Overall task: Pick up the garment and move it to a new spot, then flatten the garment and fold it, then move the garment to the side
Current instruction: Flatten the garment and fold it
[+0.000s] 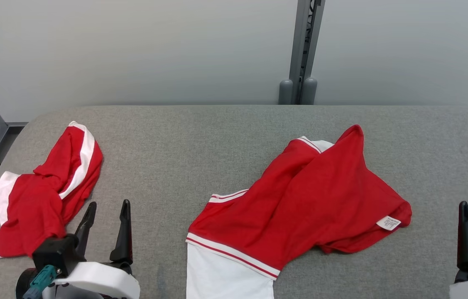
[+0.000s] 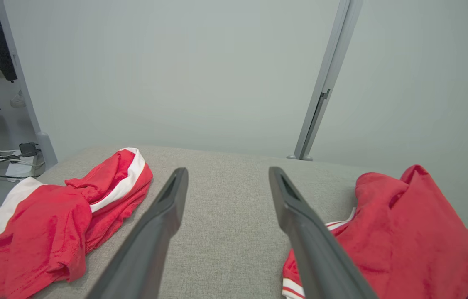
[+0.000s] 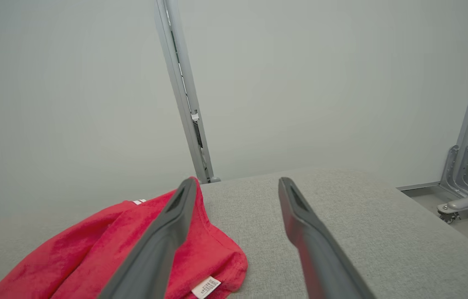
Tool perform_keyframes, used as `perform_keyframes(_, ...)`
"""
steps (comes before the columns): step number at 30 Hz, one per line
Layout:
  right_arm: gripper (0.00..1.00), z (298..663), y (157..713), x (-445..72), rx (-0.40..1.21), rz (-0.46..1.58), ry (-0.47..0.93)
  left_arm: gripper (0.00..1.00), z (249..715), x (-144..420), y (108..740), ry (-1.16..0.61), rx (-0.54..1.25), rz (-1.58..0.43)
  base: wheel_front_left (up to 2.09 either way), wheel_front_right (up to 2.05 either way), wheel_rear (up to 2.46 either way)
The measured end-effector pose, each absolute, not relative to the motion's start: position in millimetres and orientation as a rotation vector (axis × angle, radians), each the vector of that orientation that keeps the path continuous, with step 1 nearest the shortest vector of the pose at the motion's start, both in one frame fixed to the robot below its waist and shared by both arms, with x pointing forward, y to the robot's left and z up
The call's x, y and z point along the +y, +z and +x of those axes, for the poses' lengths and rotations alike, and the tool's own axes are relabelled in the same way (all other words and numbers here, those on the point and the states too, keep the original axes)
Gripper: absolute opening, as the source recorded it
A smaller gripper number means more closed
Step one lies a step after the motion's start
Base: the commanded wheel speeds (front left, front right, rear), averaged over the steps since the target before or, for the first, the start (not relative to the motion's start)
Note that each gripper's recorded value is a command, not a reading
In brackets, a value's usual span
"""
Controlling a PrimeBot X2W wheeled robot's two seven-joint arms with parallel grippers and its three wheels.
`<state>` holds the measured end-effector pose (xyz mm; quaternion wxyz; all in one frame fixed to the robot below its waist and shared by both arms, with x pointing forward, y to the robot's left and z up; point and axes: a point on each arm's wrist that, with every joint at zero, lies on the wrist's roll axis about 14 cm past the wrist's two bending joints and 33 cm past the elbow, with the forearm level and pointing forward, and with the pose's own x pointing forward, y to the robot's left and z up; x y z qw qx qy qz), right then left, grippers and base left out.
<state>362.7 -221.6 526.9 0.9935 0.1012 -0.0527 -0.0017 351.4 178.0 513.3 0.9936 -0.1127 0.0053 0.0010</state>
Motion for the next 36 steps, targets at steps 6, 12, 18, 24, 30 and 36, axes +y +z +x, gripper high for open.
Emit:
perform_keyframes(6,1.00,340,520,-221,-0.090,0.190,-0.029,1.00,346,180,524,0.027,-0.054,-0.239,0.00,0.00,0.00)
perform_keyframes(12,1.00,339,511,-215,-0.053,0.200,-0.025,1.00,344,174,520,0.007,-0.059,-0.247,0.00,0.00,0.00)
perform_keyframes(18,1.00,343,509,-213,-0.040,0.187,-0.022,1.00,344,174,521,0.008,-0.074,-0.249,0.00,0.00,0.00)
perform_keyframes(24,1.00,349,522,-212,-0.077,0.172,-0.011,1.00,342,179,519,0.022,-0.077,-0.249,0.00,0.00,0.00)
perform_keyframes(30,1.00,350,536,-210,-0.111,0.161,-0.002,1.00,339,178,523,0.009,-0.098,-0.235,0.00,0.00,0.00)
perform_keyframes(36,1.00,350,539,-210,-0.117,0.160,0.002,1.00,340,176,525,-0.002,-0.112,-0.230,0.00,0.00,0.00)
